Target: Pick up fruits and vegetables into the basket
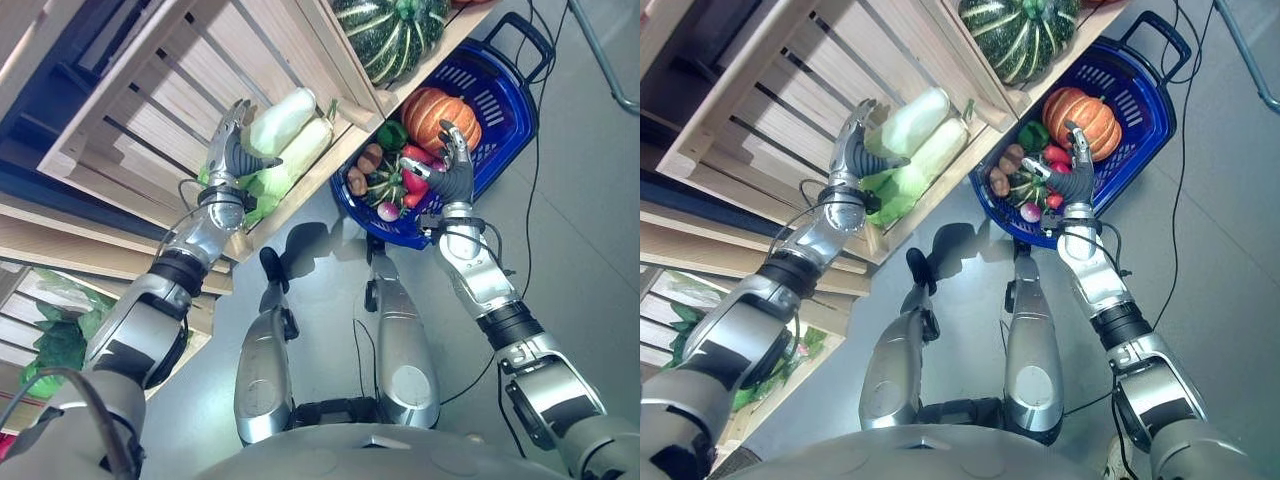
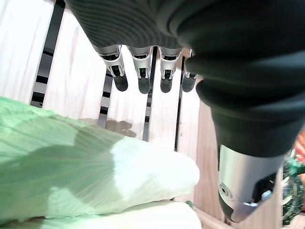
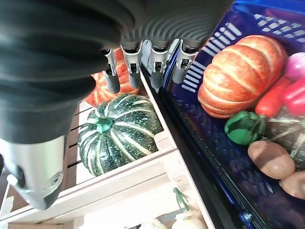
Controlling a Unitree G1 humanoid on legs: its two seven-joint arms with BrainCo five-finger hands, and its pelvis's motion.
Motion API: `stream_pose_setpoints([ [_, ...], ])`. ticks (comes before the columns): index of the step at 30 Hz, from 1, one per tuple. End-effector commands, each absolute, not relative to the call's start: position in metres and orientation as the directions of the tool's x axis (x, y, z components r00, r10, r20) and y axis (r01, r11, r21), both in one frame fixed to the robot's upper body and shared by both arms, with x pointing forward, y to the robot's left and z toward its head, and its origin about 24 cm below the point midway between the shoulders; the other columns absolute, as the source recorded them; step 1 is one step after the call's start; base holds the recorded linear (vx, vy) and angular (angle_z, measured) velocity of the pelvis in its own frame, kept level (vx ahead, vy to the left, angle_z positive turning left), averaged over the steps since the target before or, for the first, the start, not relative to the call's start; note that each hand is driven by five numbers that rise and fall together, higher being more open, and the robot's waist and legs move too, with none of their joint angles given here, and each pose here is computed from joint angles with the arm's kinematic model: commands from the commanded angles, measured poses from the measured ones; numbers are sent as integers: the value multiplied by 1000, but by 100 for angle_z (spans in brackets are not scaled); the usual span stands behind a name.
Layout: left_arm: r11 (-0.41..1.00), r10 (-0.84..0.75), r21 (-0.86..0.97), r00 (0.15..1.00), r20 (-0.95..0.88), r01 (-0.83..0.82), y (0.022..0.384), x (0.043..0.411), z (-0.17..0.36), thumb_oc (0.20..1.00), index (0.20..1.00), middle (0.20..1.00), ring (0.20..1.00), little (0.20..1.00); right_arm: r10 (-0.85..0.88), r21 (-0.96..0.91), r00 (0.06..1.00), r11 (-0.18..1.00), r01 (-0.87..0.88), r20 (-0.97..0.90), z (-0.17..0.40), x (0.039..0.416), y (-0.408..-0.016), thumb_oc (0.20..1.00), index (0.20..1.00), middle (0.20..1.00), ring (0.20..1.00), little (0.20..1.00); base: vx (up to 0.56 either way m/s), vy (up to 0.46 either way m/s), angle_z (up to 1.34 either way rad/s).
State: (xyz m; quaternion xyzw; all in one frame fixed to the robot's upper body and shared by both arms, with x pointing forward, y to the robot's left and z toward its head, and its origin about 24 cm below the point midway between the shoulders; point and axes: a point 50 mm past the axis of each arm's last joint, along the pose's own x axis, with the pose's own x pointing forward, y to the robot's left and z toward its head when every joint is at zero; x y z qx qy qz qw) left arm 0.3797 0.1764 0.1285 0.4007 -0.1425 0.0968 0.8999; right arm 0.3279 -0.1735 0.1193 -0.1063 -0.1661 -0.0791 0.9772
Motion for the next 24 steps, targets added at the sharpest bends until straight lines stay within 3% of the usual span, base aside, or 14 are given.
stream_pose_setpoints([
  [1, 639, 185, 662, 914, 361, -391, 199, 385, 141, 1000, 1000, 1000, 1000, 1000, -68, -184, 883, 968, 172, 465, 147, 322, -165, 1000, 1000, 1000, 1000, 1000, 38, 23, -3],
  [14, 550, 463, 619, 822, 332, -560, 250, 386, 153, 1000, 1000, 1000, 1000, 1000, -71, -195, 848, 960, 201, 525, 165, 315, -175, 1000, 1000, 1000, 1000, 1000, 49, 50, -1],
  [24, 550, 530, 684, 833, 158, -479, 273, 385, 142, 1000, 1000, 1000, 1000, 1000, -58, -200, 861, 963, 183, 506, 164, 314, -176, 1000, 1000, 1000, 1000, 1000, 29, 39, -2],
])
